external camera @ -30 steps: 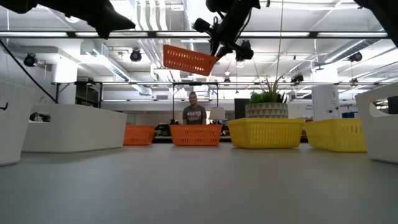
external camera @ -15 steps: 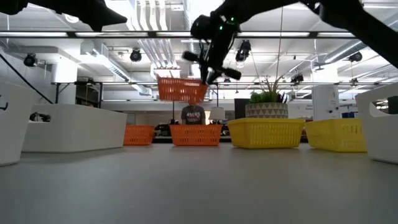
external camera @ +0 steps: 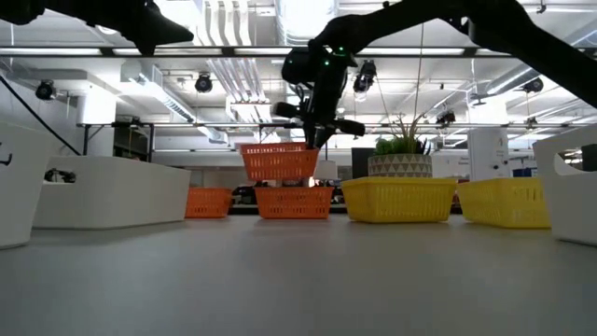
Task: Stack baskets by color
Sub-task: Stack the bottom orange bin on top of the top right orange bin, then stack the bottom right white bin on top of the bottom left white bin
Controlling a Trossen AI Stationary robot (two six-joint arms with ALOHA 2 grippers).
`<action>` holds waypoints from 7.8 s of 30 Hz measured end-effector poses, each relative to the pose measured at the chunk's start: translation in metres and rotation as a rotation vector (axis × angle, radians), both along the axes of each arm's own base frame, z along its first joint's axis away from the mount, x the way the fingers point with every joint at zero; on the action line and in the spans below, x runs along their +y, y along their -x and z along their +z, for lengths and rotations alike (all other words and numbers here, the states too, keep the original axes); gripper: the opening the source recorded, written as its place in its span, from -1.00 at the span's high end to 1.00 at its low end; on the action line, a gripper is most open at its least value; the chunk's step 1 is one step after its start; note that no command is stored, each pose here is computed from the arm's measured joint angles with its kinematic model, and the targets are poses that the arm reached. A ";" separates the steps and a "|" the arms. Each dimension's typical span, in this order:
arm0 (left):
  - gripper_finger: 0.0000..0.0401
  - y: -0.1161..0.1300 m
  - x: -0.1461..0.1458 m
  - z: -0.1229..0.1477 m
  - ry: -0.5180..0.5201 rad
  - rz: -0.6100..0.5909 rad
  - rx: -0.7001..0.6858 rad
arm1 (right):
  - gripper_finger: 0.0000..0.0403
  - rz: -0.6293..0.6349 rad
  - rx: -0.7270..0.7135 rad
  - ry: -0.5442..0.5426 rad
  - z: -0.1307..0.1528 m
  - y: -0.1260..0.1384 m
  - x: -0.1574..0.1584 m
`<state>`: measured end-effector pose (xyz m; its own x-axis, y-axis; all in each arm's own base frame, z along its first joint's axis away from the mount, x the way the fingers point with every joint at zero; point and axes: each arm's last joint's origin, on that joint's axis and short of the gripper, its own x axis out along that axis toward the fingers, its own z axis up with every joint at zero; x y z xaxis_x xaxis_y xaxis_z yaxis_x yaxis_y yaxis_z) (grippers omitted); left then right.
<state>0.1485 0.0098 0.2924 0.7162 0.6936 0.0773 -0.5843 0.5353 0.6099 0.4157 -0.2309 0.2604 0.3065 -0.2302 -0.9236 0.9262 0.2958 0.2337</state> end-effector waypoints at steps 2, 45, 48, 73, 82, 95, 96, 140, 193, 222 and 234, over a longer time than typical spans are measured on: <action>1.00 0.000 0.000 0.000 0.000 0.000 0.000 | 0.96 -0.001 -0.002 0.002 0.001 0.000 0.000; 1.00 -0.001 0.000 -0.001 0.000 0.001 0.005 | 0.95 -0.050 0.073 0.033 0.001 0.006 0.002; 1.00 -0.001 0.000 -0.001 0.001 0.001 0.004 | 0.95 -0.051 0.079 0.040 0.001 0.006 0.002; 1.00 -0.001 0.000 -0.001 0.001 0.001 0.004 | 0.56 -0.032 0.109 0.035 0.003 0.008 0.005; 1.00 -0.001 0.000 -0.001 0.001 0.000 0.004 | 0.33 0.023 0.041 0.044 0.026 0.007 0.006; 1.00 -0.007 -0.001 -0.004 0.003 0.000 0.025 | 0.68 0.607 0.088 0.328 0.050 -0.022 0.062; 1.00 -0.008 -0.001 -0.005 0.002 0.000 0.032 | 0.72 0.665 0.072 0.356 0.052 -0.028 0.076; 1.00 -0.084 -0.034 -0.051 0.547 -0.468 -0.134 | 0.96 1.061 -0.764 1.031 -0.056 0.131 0.265; 1.00 -0.129 -0.027 -0.063 0.725 -0.374 -0.290 | 0.96 1.254 -0.824 0.865 -0.024 0.204 0.284; 1.00 -0.134 -0.148 -0.003 1.684 -0.177 0.493 | 0.96 1.291 -0.779 0.873 -0.023 0.211 0.282; 1.00 -0.126 -0.170 -0.002 1.630 -0.337 0.672 | 0.96 1.288 -0.800 0.897 -0.019 0.214 0.282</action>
